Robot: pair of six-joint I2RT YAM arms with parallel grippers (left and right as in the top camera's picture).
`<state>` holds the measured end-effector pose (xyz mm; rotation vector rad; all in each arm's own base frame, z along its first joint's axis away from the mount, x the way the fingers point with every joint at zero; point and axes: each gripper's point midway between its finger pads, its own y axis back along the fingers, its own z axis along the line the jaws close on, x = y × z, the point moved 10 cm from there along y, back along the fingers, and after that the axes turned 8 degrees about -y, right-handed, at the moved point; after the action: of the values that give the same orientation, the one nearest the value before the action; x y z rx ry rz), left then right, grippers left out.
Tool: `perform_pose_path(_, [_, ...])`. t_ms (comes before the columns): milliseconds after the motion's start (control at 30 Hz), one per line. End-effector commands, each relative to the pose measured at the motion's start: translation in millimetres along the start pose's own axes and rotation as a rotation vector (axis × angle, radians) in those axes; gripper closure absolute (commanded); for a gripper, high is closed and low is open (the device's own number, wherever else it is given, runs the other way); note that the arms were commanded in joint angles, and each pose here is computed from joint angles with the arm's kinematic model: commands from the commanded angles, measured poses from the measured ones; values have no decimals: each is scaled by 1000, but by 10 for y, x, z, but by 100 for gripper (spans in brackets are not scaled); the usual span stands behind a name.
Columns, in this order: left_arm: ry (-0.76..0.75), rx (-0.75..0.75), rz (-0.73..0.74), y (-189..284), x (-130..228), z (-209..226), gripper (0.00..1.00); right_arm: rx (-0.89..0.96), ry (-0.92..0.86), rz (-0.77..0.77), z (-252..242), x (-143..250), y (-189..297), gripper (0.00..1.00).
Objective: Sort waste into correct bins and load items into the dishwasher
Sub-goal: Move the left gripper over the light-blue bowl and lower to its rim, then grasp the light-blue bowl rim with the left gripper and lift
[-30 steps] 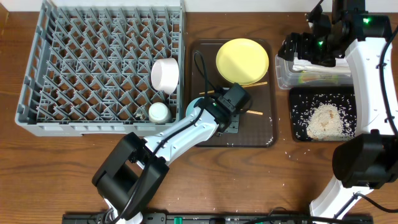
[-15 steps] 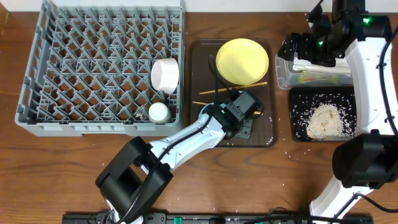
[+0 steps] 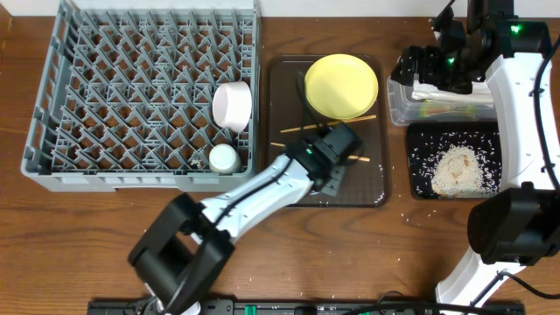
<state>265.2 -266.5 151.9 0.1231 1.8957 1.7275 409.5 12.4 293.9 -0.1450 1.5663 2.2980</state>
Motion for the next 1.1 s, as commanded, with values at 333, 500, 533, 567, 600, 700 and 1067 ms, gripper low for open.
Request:
perform_pose_path(333, [138,-263,-58,68,-128,565,53,-8,13,3,63,19,-2,1])
perform_pose_path(500, [142,-260,-8,-90,-70,563,53,-8,12,3,63,20,-2,1])
perform_pose_path(533, [148,-250,8,-127,-54,554,53,-8,13,3,63,19,-2,1])
perform_pose_path(567, [152,-235,21,-156,-42,542,53,-8,12,3,63,20,-2,1])
perform_pose_path(600, [153,-221,38,-193,-26,530,54,-8,13,3,63,19,-2,1])
perform_pose_path(700, [153,-177,78,-275,12,494,57,-8,13,3,63,19,-2,1])
perform_pose_path(1067, [245,-176,95,-310,41,489,67,-8,12,3,63,20,-2,1])
